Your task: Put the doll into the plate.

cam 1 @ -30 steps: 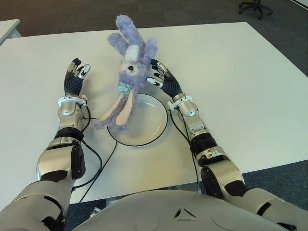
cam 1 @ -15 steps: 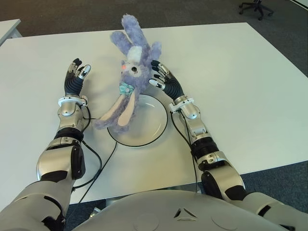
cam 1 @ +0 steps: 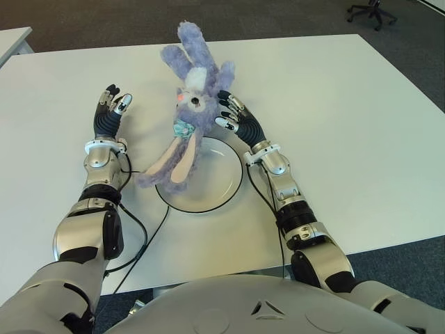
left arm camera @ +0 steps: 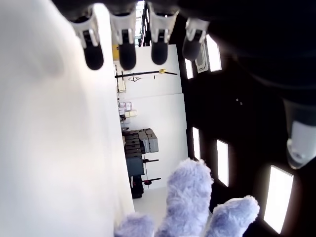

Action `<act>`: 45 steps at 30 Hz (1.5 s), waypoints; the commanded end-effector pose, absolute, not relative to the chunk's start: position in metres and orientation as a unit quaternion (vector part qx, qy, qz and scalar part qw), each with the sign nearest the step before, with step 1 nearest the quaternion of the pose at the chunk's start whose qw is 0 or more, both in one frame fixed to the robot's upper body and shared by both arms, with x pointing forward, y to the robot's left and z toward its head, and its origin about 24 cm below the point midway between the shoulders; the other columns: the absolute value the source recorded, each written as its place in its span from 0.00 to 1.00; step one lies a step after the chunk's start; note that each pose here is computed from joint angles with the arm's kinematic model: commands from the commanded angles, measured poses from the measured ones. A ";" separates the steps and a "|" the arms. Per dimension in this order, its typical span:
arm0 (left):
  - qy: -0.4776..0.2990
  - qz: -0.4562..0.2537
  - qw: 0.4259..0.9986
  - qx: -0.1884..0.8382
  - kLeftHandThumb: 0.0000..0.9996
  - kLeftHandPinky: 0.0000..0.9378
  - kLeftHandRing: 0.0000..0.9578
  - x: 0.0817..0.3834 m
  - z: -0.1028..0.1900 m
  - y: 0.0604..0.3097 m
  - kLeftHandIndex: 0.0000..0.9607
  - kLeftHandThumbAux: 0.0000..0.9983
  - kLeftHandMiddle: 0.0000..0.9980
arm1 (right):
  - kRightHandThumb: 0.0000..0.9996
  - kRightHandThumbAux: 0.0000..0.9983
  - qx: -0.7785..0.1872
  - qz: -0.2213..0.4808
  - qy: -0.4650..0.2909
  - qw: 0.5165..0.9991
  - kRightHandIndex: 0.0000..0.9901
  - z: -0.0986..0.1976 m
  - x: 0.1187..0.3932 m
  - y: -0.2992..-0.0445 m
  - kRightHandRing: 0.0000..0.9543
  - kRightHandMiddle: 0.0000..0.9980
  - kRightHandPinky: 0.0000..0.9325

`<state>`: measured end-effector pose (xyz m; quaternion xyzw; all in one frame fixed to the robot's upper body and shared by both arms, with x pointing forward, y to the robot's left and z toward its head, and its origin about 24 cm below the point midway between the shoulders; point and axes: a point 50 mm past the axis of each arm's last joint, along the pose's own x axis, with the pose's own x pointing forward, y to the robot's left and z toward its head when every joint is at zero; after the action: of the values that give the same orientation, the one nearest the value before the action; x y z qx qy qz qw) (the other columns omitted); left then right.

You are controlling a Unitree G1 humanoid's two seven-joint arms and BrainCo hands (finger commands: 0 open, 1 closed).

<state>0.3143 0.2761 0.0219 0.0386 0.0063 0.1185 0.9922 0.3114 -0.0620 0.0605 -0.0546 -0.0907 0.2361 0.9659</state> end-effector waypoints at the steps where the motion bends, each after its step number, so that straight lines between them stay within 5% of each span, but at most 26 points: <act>1: 0.103 0.114 0.988 0.027 0.00 0.15 0.11 0.286 -0.025 0.266 0.01 0.46 0.09 | 0.11 0.50 -0.048 0.226 -0.009 0.973 0.00 0.017 0.290 -0.073 0.03 0.00 0.11; 45: 0.104 0.115 0.988 0.021 0.00 0.12 0.10 0.288 -0.025 0.264 0.00 0.48 0.08 | 0.14 0.51 -0.050 0.226 -0.032 0.972 0.00 0.021 0.302 -0.074 0.03 0.00 0.14</act>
<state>0.3152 0.2728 0.0188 0.0389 0.0164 0.1127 0.9927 0.3183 -0.0635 0.0631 -0.0573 -0.1170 0.2334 0.9636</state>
